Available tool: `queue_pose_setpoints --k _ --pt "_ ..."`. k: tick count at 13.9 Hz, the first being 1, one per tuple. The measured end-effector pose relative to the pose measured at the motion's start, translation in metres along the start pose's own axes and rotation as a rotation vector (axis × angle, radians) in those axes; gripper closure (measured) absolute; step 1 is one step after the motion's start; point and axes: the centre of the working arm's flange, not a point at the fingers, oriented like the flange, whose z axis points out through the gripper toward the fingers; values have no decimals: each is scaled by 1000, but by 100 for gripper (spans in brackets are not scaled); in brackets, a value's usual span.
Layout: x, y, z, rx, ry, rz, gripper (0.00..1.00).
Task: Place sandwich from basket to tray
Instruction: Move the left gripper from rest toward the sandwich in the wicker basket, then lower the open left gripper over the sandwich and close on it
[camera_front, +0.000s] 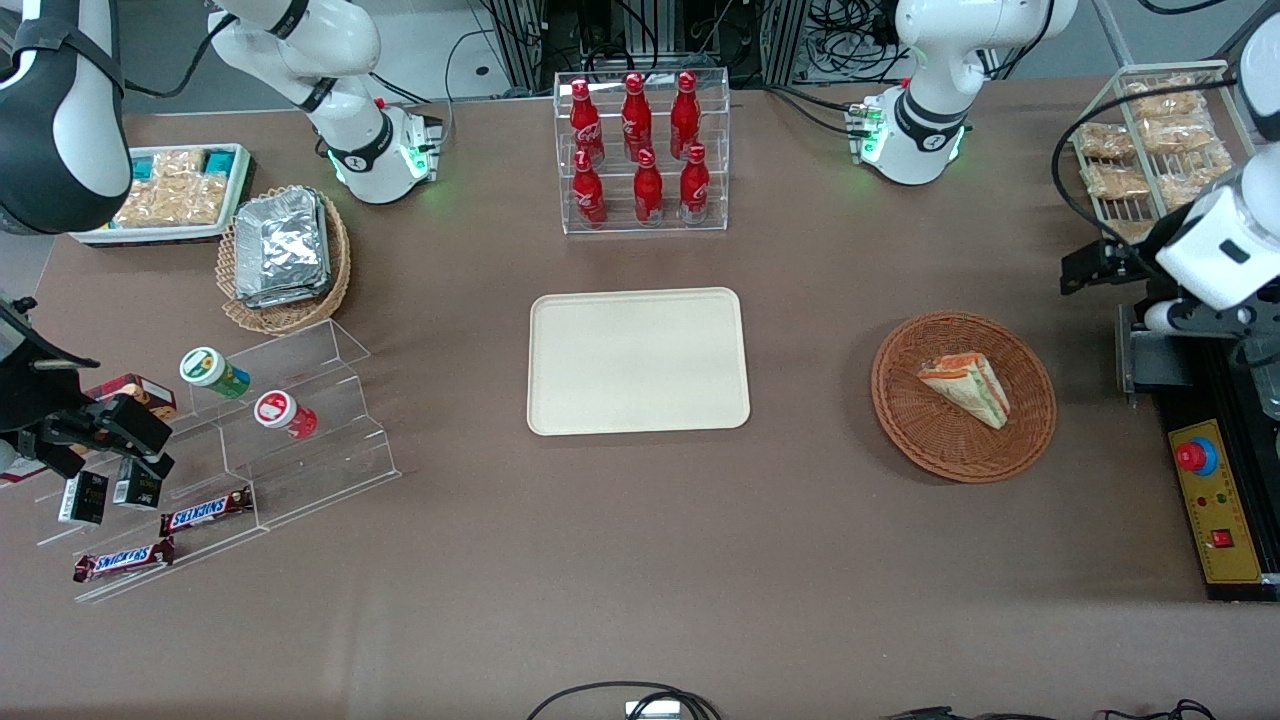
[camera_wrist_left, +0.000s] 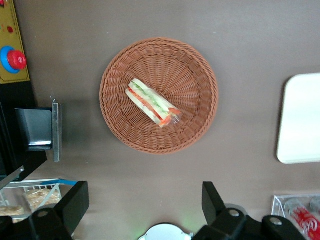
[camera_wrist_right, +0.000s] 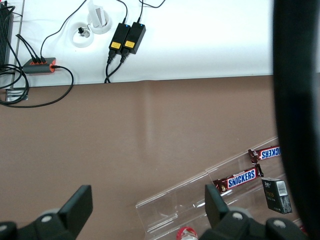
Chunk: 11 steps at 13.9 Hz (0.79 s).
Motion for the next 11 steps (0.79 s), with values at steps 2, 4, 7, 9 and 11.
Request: queue_pose_setpoints --k 2,4,7,9,11 --pt "9 -4 34 -1 -1 -72 0" --pt "13 -3 62 -2 4 -124 0" --pt "14 -2 95 -3 16 -221 0" --pt "14 -1 120 -4 30 -286 0" --pt "11 2 149 0 56 -358 0"
